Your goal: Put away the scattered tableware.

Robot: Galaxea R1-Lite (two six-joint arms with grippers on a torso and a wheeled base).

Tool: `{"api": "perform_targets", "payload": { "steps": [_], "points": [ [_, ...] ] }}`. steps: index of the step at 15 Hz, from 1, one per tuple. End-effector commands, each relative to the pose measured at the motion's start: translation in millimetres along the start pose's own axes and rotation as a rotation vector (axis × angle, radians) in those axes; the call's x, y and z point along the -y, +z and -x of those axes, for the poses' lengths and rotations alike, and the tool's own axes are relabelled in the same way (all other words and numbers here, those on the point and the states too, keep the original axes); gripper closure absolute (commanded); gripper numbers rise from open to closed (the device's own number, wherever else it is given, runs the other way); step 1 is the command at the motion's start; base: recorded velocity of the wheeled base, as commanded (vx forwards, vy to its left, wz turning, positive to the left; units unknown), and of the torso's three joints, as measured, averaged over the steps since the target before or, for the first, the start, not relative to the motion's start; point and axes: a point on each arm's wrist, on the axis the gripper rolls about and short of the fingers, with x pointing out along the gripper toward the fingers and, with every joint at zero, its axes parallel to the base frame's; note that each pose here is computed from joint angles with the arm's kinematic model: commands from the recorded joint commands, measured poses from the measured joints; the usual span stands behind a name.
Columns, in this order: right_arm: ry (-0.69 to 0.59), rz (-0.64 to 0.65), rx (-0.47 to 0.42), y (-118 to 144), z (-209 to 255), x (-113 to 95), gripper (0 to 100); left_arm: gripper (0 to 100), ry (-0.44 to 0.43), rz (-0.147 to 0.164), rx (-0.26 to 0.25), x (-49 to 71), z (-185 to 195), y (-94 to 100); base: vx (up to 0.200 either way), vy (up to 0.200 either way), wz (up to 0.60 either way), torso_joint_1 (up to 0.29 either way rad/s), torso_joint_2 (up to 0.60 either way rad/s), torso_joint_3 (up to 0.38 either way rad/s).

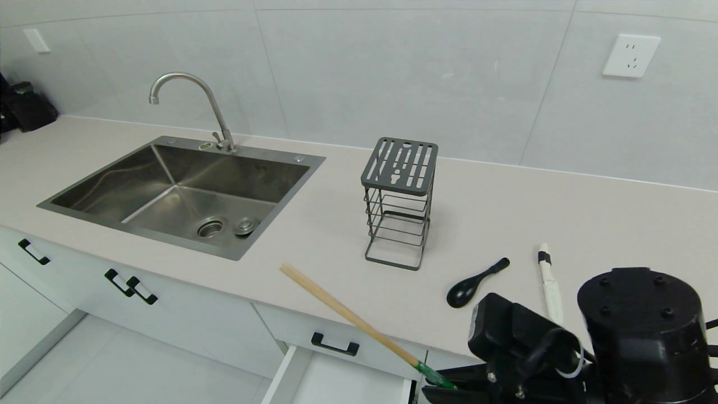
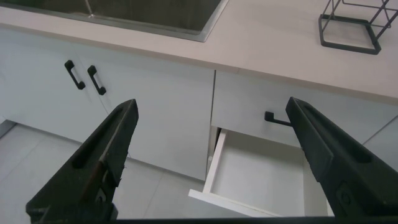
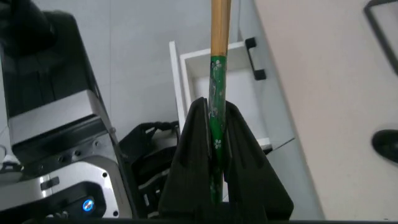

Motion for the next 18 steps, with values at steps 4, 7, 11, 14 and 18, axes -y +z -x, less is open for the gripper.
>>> {"api": "perform_targets", "payload": {
  "steps": [4, 7, 11, 14, 18],
  "points": [
    [-0.013, 0.129, -0.017, 10, -28, -1, 100, 0, 0.001, 0.001, 0.001, 0.0, 0, 0.1, 0.0, 0.0, 0.0, 0.0, 0.0, 0.0],
    [-0.002, 0.13, -0.003, 17, -36, -3, 100, 0, 0.001, 0.001, 0.001, 0.0, 0, 0.1, 0.0, 0.0, 0.0, 0.0, 0.0, 0.0],
    [0.004, 0.11, -0.018, 14, -37, -5, 100, 0, 0.002, 0.001, -0.001, 0.0, 0, -0.1, 0.0, 0.0, 0.0, 0.0, 0.0, 0.0],
    [0.001, 0.111, -0.014, 15, -37, -6, 100, 0, 0.002, 0.001, 0.001, 0.0, 0, 0.1, 0.0, 0.0, 0.0, 0.0, 0.0, 0.0],
    [0.001, 0.118, 0.008, 20, -36, -7, 100, 0, 0.001, 0.001, -0.001, 0.0, 0, -0.1, 0.0, 0.0, 0.0, -0.018, 0.02, 0.018]
  ]
}}
